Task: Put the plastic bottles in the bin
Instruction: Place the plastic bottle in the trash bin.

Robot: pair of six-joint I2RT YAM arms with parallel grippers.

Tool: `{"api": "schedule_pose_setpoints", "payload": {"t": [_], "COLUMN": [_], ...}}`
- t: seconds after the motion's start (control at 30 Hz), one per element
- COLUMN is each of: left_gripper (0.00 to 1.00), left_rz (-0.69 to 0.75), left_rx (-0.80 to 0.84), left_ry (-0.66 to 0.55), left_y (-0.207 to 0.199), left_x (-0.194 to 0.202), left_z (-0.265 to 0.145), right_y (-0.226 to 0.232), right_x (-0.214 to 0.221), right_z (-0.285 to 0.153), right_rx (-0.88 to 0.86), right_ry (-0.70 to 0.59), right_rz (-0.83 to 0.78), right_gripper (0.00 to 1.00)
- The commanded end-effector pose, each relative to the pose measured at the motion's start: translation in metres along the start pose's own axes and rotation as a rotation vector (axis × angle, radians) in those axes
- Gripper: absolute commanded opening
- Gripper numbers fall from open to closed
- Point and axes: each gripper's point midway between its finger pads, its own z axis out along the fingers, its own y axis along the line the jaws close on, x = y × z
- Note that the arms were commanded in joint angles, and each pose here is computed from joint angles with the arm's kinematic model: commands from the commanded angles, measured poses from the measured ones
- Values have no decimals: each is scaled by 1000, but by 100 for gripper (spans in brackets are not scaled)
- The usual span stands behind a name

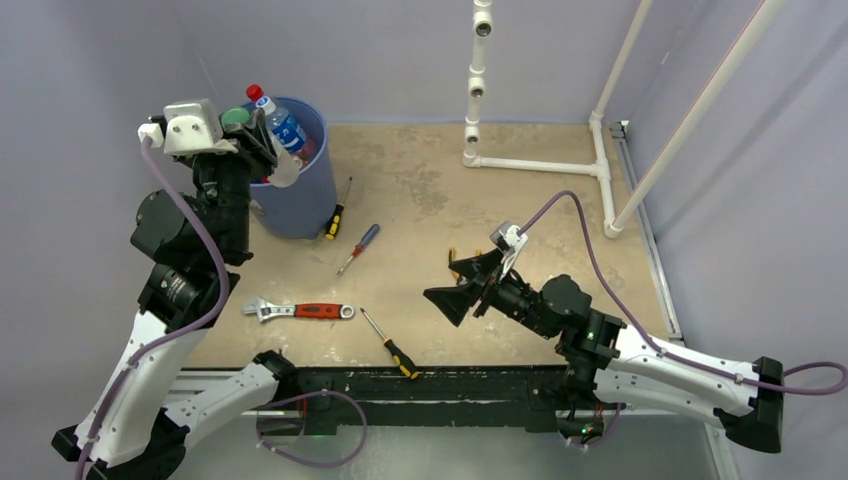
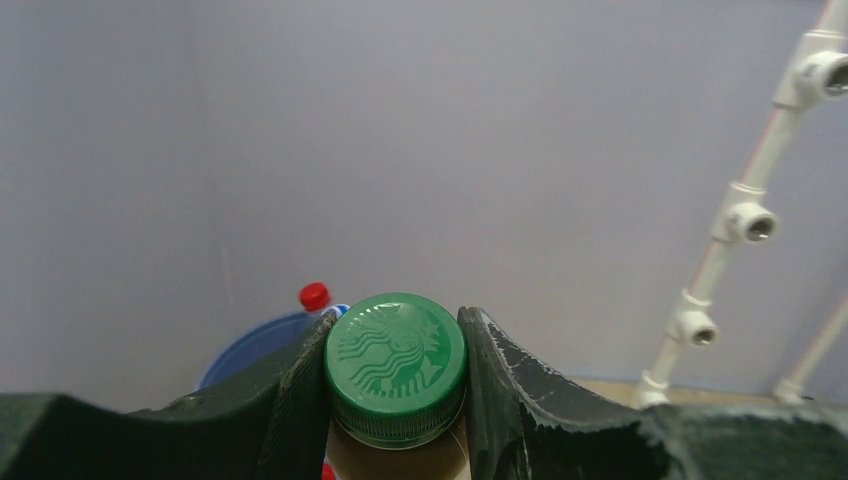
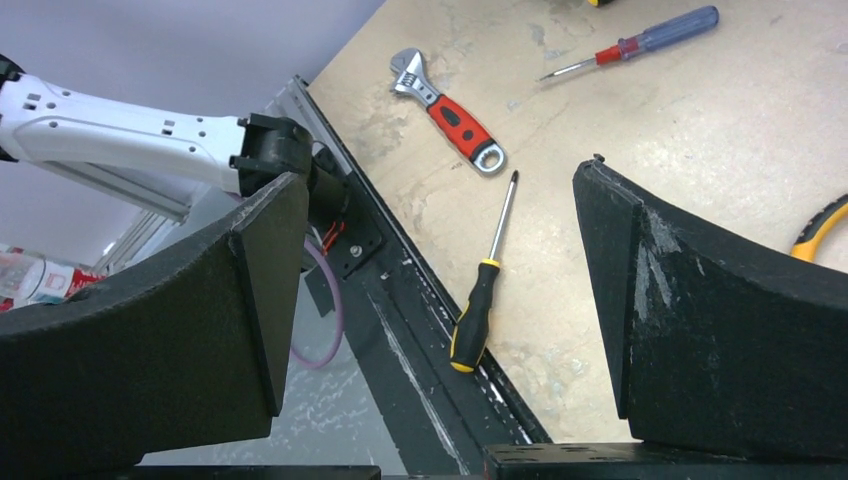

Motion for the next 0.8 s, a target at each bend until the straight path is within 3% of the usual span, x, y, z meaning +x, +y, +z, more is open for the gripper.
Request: {"api": "schedule_pose_setpoints", "payload": {"t": [0.0,0.3,0.4,0.57,0.77], "left_gripper": [0,0,0,0,0], "left_rz": [118,247,208,145,131], "left_rx": [-197,-212,-271,-385,-395], "left_ry": [-44,-86,-77,-123,-117], "left_y": [30,7,30,72,88], "left_x": [-7,10,20,31,54], "left_z": [10,61,86,94,101], "right_y": [-6,-11,-9,-9,-10], "right_x": [0,7,5,1,0], "right_z": [2,7,3,-3,-11], "right_rx": [27,45,34,33,31], "right_ry": [-14,4,-3,-10,-14], "right_rz": [-16,-28,-26,-28,-34], "right_gripper": [99,99,99,99,99]}}
